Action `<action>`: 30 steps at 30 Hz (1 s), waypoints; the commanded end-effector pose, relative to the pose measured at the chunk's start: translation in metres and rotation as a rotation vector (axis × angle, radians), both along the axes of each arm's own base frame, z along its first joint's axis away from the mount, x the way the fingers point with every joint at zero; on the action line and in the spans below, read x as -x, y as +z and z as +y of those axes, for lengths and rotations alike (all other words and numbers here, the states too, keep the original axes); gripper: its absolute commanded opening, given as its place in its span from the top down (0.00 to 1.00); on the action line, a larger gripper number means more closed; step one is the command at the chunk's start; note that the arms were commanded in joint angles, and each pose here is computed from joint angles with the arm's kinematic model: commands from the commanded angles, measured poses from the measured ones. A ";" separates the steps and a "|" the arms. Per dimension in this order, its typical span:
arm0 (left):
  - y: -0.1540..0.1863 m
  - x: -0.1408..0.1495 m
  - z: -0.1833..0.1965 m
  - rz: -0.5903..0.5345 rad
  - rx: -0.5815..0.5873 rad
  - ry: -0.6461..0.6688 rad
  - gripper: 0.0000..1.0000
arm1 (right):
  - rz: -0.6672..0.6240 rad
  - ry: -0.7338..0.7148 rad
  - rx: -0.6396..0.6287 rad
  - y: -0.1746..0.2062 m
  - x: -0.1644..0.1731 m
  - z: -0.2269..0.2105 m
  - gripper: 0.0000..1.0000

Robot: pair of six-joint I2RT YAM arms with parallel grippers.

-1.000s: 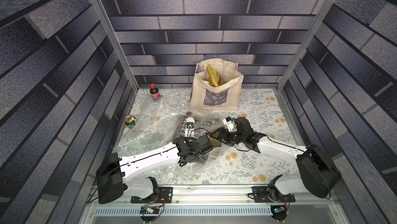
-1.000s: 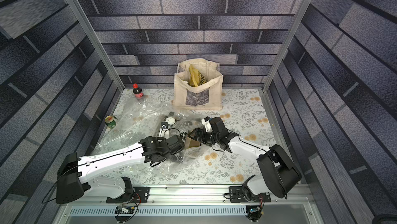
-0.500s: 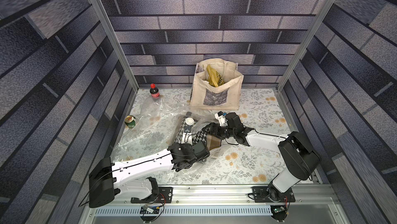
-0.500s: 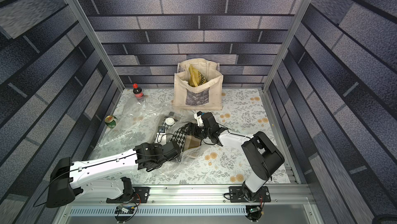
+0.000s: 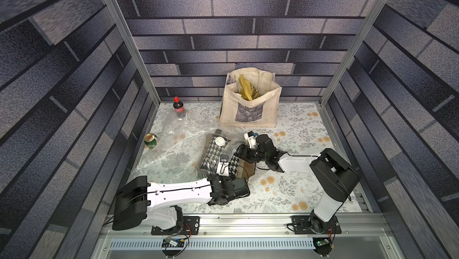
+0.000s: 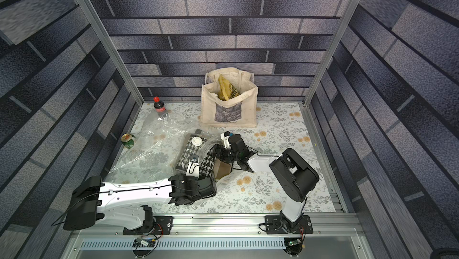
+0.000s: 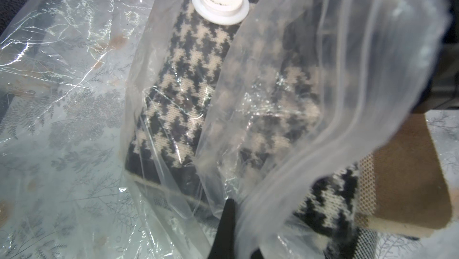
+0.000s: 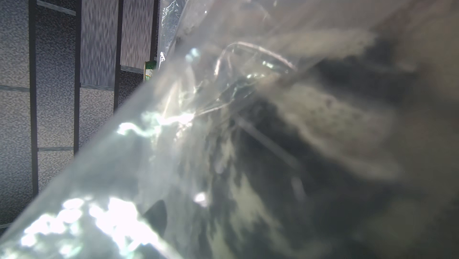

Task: Take the scarf out of the vacuum bag
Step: Take out the scarf from the vacuum bag.

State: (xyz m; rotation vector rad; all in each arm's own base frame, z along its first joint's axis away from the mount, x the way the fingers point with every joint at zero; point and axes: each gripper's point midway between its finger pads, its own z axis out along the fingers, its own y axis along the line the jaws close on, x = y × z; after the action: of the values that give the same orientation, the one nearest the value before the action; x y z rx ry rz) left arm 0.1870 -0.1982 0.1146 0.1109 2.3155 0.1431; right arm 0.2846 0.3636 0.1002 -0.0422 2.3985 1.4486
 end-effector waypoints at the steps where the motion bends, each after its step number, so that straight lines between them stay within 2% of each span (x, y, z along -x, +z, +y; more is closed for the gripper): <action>1: -0.004 0.007 0.004 -0.001 0.001 0.011 1.00 | 0.029 -0.035 -0.002 -0.015 0.003 -0.002 0.15; 4: 0.000 0.006 0.007 -0.020 0.023 0.014 1.00 | 0.041 -0.056 -0.023 -0.017 0.004 -0.003 0.17; 8: 0.007 0.002 0.015 -0.033 0.020 0.033 1.00 | 0.062 -0.053 -0.073 -0.015 0.003 0.004 0.25; 11: 0.017 -0.002 0.021 -0.045 0.022 0.052 1.00 | 0.080 -0.032 -0.111 -0.015 0.006 0.014 0.36; 21: 0.070 -0.021 0.032 -0.111 0.077 0.069 1.00 | 0.090 -0.062 -0.095 -0.021 0.013 0.009 0.34; 27: 0.083 -0.025 0.028 -0.127 0.095 0.034 1.00 | 0.076 -0.072 -0.061 -0.016 0.016 0.004 0.32; 29: 0.083 -0.026 0.023 -0.122 0.100 0.014 1.00 | 0.073 -0.069 -0.064 -0.014 0.015 0.006 0.36; 30: 0.081 -0.026 0.022 -0.119 0.099 0.012 1.00 | 0.070 -0.063 -0.071 -0.012 0.015 0.009 0.44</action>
State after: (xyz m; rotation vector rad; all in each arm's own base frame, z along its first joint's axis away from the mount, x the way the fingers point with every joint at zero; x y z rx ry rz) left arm 0.2081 -0.1758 0.1835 0.0033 2.2255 0.0273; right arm 0.2778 0.3719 0.0965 0.0980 2.3240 1.5580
